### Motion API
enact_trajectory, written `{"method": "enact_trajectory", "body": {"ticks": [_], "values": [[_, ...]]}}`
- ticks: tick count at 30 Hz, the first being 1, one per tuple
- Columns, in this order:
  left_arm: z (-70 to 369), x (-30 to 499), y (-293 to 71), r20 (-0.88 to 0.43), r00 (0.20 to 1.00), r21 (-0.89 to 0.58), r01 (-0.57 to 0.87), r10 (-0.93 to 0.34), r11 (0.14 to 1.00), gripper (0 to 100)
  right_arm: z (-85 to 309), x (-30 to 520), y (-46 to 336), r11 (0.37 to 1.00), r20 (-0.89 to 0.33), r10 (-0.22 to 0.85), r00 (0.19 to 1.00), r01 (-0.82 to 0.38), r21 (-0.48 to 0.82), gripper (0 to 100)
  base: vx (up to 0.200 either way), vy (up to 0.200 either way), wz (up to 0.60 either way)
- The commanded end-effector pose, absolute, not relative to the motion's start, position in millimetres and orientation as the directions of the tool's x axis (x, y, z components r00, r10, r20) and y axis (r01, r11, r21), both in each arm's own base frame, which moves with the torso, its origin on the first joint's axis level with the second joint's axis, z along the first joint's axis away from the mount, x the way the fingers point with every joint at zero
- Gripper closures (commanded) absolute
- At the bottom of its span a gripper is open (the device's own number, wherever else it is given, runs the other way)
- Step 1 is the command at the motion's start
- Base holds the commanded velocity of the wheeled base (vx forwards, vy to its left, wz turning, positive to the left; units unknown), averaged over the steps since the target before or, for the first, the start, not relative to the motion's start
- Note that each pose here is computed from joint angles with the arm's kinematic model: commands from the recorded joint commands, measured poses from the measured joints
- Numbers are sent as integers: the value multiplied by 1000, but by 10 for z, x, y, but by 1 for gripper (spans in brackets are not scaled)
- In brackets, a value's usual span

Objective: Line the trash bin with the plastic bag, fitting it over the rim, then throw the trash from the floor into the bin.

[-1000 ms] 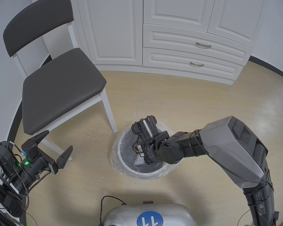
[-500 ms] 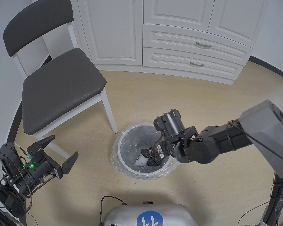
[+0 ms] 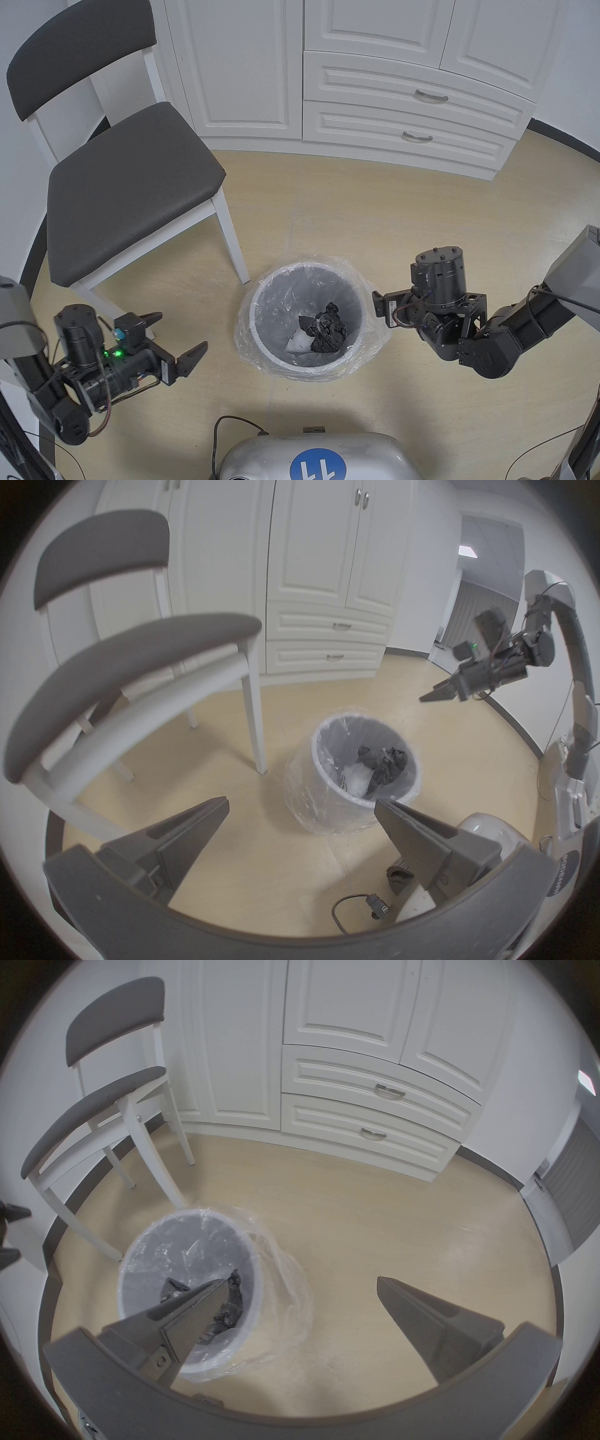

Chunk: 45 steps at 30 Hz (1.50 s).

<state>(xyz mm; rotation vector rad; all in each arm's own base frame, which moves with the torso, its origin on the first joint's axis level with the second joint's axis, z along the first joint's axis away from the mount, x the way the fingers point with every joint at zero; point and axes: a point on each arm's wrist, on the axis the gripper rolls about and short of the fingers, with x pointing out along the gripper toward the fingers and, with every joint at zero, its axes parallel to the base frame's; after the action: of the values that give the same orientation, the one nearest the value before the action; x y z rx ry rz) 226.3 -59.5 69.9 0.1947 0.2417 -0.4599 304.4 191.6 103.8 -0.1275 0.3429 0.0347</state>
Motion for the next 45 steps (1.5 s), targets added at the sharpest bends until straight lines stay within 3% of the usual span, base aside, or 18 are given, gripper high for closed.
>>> {"method": "enact_trajectory", "body": {"ticks": [1, 12, 27, 38, 45], "values": [[-182, 2942, -825, -436, 800, 67, 486, -412, 871, 0, 901, 3100, 1532, 995, -315, -48, 948, 18, -96, 0, 0, 0, 0], [-423, 3904, -978, -480, 788, 55, 466, -386, 883, 0, 1017, 3198, 1327, 996, -287, -78, 955, 59, -73, 0, 0, 0, 0], [-663, 4630, -958, -513, 783, 42, 432, -352, 901, 0, 1013, 3275, 1238, 996, -287, -82, 954, 67, -64, 0, 0, 0, 0], [-834, 4752, -1005, -516, 780, 39, 435, -355, 900, 0, 969, 3289, 1240, 996, -299, -74, 951, 57, -66, 0, 0, 0, 0], [-500, 4583, -861, -515, 788, 43, 416, -337, 908, 0, 940, 3311, 1244, 996, -305, -74, 950, 55, -68, 0, 0, 0, 0]]}}
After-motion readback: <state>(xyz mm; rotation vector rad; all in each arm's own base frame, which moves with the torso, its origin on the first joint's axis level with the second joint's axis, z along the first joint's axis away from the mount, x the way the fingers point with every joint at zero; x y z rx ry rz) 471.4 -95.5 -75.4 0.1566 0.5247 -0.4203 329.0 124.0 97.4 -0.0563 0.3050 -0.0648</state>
